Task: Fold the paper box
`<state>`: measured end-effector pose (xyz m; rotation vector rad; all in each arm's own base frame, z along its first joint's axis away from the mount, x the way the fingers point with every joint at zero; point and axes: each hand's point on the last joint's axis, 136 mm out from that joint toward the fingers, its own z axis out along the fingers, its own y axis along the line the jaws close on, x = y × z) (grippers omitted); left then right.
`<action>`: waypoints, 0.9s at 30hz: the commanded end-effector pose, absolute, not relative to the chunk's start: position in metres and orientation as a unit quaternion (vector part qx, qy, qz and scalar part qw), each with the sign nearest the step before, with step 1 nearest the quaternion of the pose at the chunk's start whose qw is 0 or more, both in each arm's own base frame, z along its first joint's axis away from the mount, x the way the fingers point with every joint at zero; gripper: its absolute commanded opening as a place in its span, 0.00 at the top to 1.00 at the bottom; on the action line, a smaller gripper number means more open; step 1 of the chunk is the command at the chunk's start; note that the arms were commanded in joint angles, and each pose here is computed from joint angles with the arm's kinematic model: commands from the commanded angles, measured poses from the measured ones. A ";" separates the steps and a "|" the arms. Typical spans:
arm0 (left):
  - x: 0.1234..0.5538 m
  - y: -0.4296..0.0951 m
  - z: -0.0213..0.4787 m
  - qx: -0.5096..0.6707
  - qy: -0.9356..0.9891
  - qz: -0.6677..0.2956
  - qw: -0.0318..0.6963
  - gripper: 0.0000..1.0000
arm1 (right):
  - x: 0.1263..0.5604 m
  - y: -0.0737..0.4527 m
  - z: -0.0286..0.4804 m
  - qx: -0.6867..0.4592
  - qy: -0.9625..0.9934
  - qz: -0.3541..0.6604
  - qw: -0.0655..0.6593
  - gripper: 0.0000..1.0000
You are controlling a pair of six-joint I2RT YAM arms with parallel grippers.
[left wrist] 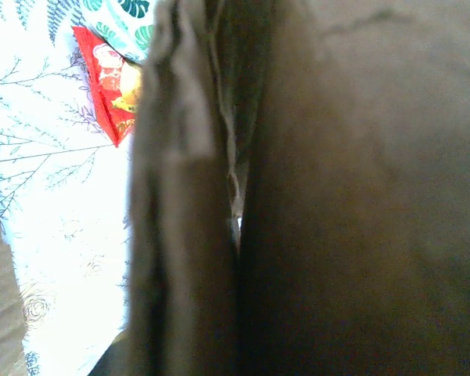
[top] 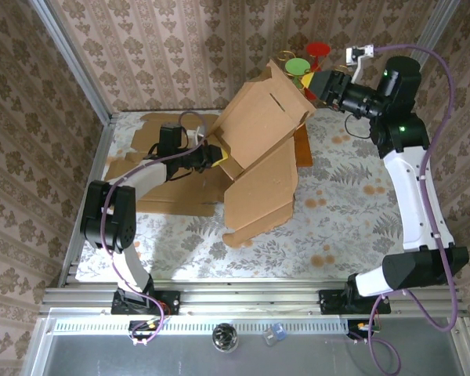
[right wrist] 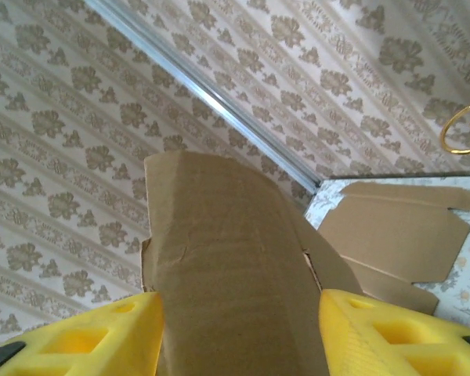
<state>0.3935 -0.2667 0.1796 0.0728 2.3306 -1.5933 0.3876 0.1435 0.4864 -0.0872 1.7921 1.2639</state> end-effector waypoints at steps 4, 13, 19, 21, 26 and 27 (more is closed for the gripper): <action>0.391 -0.268 0.196 0.050 0.806 -0.566 0.165 1.00 | 0.379 0.172 0.478 -0.085 0.737 0.521 0.421 0.49; 0.394 -0.268 0.194 0.044 0.808 -0.564 0.165 1.00 | 0.379 0.192 0.458 -0.091 0.757 0.510 0.398 0.55; 0.396 -0.270 0.194 0.042 0.807 -0.566 0.165 1.00 | 0.384 0.182 0.454 -0.067 0.769 0.485 0.411 0.52; 0.396 -0.271 0.195 0.040 0.805 -0.569 0.166 1.00 | 0.387 0.165 0.459 -0.036 0.766 0.477 0.430 0.47; 0.398 -0.268 0.196 0.028 0.800 -0.574 0.172 1.00 | 0.380 0.099 0.452 0.133 0.756 0.442 0.464 0.38; 0.399 -0.268 0.196 0.026 0.799 -0.576 0.172 1.00 | 0.378 0.091 0.442 0.163 0.750 0.445 0.461 0.39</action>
